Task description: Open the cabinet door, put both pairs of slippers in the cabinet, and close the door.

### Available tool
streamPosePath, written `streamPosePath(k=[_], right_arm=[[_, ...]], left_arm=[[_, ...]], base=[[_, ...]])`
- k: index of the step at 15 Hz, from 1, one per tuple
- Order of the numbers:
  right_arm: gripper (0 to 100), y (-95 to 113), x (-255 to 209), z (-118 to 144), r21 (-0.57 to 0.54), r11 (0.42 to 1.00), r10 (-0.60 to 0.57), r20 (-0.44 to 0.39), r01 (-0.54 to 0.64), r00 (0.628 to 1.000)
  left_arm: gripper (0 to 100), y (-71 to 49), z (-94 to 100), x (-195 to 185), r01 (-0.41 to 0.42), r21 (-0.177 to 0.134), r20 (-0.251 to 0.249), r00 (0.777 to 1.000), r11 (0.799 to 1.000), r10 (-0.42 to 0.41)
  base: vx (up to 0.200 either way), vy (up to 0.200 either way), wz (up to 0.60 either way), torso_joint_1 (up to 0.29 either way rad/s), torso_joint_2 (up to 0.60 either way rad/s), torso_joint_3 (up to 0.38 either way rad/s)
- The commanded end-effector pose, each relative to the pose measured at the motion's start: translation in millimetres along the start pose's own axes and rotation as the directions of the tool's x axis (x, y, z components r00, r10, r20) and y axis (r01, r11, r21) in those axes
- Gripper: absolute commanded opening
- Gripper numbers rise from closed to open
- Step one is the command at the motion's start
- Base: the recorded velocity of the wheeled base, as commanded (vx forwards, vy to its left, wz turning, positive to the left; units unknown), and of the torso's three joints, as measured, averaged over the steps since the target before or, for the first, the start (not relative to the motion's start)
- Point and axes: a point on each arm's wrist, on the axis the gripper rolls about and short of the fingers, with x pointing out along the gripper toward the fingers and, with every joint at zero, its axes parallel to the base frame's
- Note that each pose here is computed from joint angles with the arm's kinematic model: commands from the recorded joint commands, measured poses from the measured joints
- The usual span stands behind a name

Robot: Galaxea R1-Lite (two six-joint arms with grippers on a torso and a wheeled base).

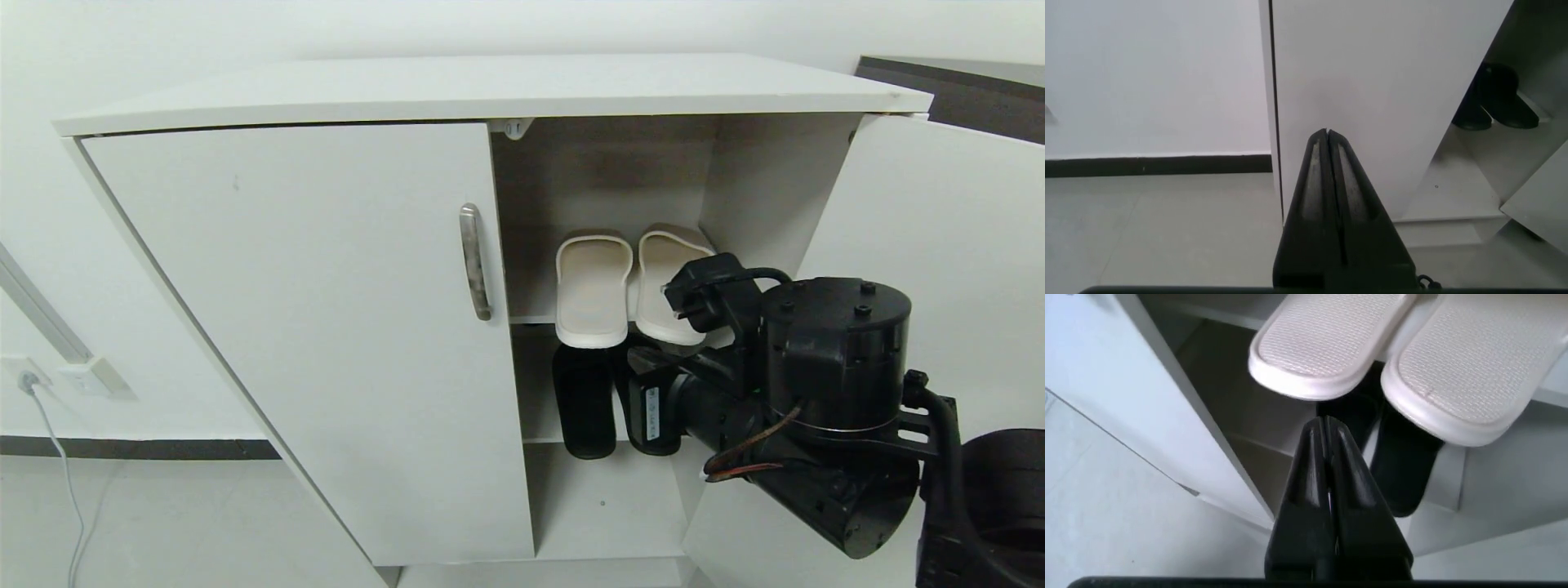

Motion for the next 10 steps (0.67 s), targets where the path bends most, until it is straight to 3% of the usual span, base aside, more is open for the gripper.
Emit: streamPosePath(k=[1,2,10], right_arm=[[0,-0.4,0.3,-6.2,-0.016,1.000,0.000,-0.013,0.000,1.000],[0,-0.7,0.8,-6.9,-0.018,1.000,-0.002,-0.015,0.001,1.000],[0,-0.6,0.0,-7.6,-0.018,1.000,0.003,-0.016,-0.003,1.000]], left_arm=[[0,0.0,-0.1,0.1,-0.002,-0.001,-0.001,1.000,1.000,0.002],[0,0.0,-0.1,0.1,-0.001,-0.001,-0.001,1.000,1.000,0.001],[0,0.0,-0.1,0.1,-0.001,-0.001,-0.001,1.000,1.000,0.001]], base=[[0.000,0.000,0.00,0.000,0.00,0.000],[0.000,0.000,0.00,0.000,0.00,0.000],[-0.200,0.000,0.00,0.005,0.00,0.002]])
